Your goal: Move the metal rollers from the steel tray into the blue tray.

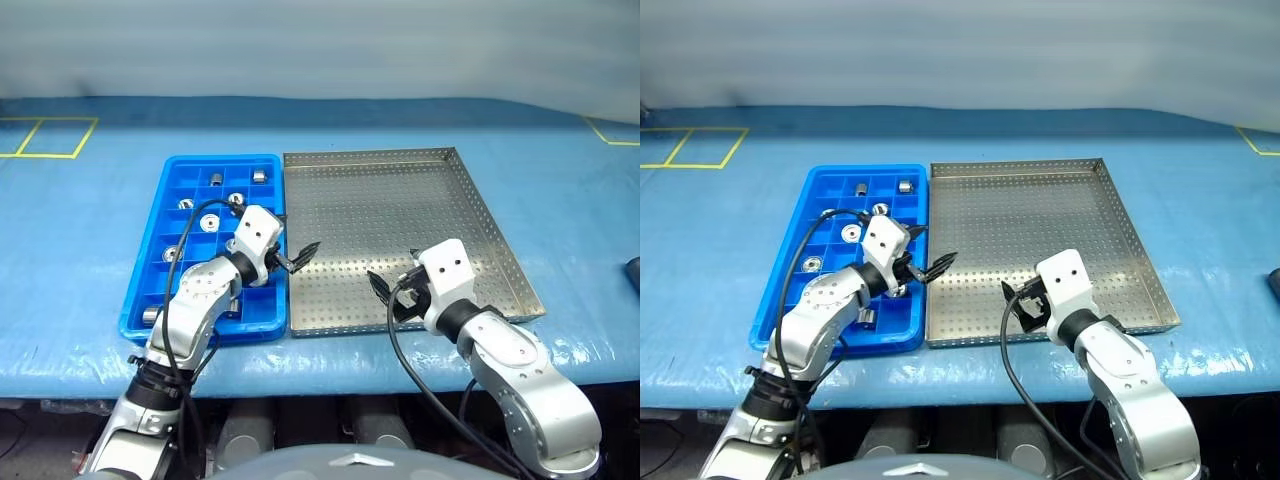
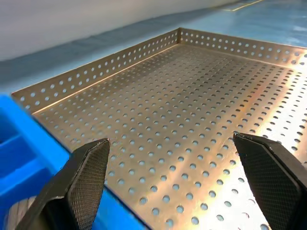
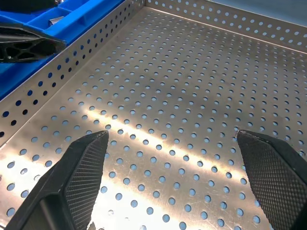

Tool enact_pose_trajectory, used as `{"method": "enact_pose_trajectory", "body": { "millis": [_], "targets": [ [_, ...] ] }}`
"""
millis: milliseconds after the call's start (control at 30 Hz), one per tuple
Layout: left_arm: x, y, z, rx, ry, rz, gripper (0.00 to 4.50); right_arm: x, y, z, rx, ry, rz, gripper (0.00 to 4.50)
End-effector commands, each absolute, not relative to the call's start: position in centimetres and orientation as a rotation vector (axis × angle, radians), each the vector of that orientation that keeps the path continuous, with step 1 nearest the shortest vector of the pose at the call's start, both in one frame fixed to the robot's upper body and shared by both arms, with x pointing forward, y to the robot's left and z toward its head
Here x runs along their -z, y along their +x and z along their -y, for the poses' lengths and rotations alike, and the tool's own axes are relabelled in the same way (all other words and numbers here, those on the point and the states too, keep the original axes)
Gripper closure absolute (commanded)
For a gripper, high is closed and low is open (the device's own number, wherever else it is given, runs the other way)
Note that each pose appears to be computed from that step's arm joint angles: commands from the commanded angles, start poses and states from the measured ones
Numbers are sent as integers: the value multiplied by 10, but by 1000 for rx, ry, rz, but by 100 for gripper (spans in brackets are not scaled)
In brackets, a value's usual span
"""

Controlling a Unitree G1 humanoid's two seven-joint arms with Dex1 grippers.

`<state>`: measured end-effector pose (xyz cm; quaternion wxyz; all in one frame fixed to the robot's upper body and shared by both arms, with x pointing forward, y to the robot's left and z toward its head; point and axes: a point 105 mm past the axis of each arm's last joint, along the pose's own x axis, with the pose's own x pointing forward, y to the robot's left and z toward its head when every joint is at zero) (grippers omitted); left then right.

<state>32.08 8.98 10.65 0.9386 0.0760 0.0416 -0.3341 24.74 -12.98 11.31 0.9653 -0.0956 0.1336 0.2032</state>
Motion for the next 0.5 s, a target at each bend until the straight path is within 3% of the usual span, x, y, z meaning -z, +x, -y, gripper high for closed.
{"method": "enact_pose_trajectory", "body": {
  "millis": [33,500],
  "targets": [
    [-127,322,-97,617,163,4,0,-119,248,126,-435,-187,-238,1],
    [-129,319,-106,560,140,21,0,-114,253,121,-476,-192,-251,1]
  ]
}}
